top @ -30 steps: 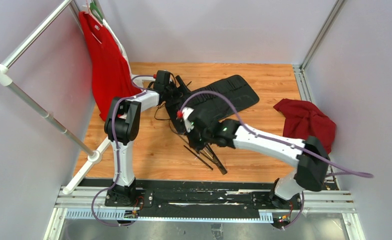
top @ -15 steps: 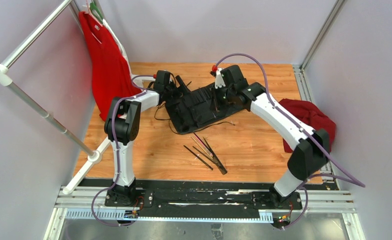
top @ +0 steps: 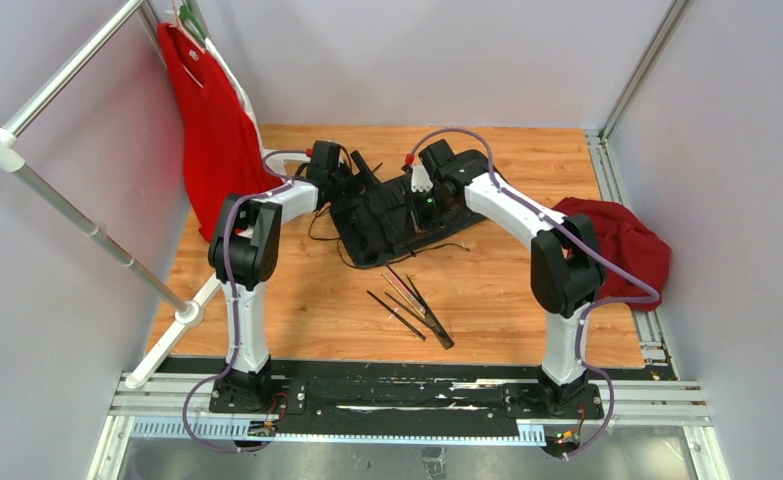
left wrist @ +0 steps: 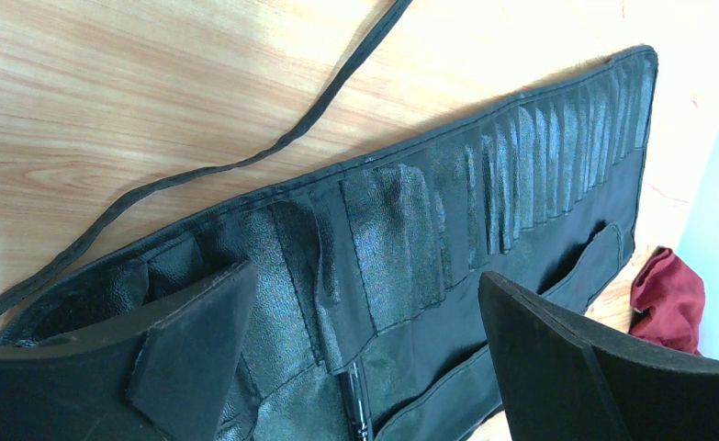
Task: Organize the makeup
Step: Place the makeup brush in the cosmetics bag.
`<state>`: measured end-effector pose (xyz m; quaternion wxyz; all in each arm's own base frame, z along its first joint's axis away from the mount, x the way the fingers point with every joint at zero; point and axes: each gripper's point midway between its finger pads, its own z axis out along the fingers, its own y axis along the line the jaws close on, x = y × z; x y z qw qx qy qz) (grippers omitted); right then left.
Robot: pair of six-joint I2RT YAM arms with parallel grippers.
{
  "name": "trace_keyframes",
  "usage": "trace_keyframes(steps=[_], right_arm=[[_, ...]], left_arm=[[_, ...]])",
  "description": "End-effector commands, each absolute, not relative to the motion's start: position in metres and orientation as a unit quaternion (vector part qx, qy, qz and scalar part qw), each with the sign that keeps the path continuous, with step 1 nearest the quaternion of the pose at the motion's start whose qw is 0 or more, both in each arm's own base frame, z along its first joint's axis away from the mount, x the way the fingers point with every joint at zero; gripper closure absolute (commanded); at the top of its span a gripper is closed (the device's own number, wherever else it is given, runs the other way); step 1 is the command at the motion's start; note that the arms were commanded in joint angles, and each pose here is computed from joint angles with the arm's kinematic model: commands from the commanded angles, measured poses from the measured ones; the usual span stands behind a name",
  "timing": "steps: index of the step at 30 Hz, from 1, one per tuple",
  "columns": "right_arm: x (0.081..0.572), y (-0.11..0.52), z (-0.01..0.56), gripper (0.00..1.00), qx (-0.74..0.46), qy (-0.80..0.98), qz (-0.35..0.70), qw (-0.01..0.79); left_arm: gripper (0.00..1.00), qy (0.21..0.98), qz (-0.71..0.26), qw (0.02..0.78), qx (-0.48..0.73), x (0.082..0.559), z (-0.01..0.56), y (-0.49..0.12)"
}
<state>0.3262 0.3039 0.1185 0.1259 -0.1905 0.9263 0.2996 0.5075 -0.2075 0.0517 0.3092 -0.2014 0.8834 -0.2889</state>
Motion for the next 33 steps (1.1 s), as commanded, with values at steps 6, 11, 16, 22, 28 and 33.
trace_keyframes(steps=[6, 11, 16, 22, 28, 33], right_arm=[[0.336, 0.300, 0.101, 0.99, -0.169, 0.934, 0.299, 0.098], [0.347, 0.297, 0.090, 0.99, -0.159, 0.939, 0.290, 0.095], [0.356, 0.293, 0.078, 0.99, -0.150, 0.943, 0.283, 0.092], [0.367, 0.290, 0.071, 0.99, -0.140, 0.945, 0.278, 0.098], [0.375, 0.286, 0.067, 0.99, -0.131, 0.946, 0.276, 0.103], [0.378, 0.285, 0.063, 0.99, -0.128, 0.947, 0.278, 0.102]], left_arm=[[0.02, 0.913, -0.246, 0.249, -0.211, 0.478, 0.009, -0.197], [0.02, 0.913, -0.247, 0.249, -0.211, 0.478, 0.008, -0.197], [0.02, 0.912, -0.248, 0.248, -0.211, 0.477, 0.008, -0.197], [0.02, 0.912, -0.248, 0.247, -0.212, 0.477, 0.008, -0.197], [0.02, 0.913, -0.247, 0.248, -0.211, 0.477, 0.007, -0.197], [0.02, 0.913, -0.247, 0.248, -0.212, 0.477, 0.007, -0.196]])
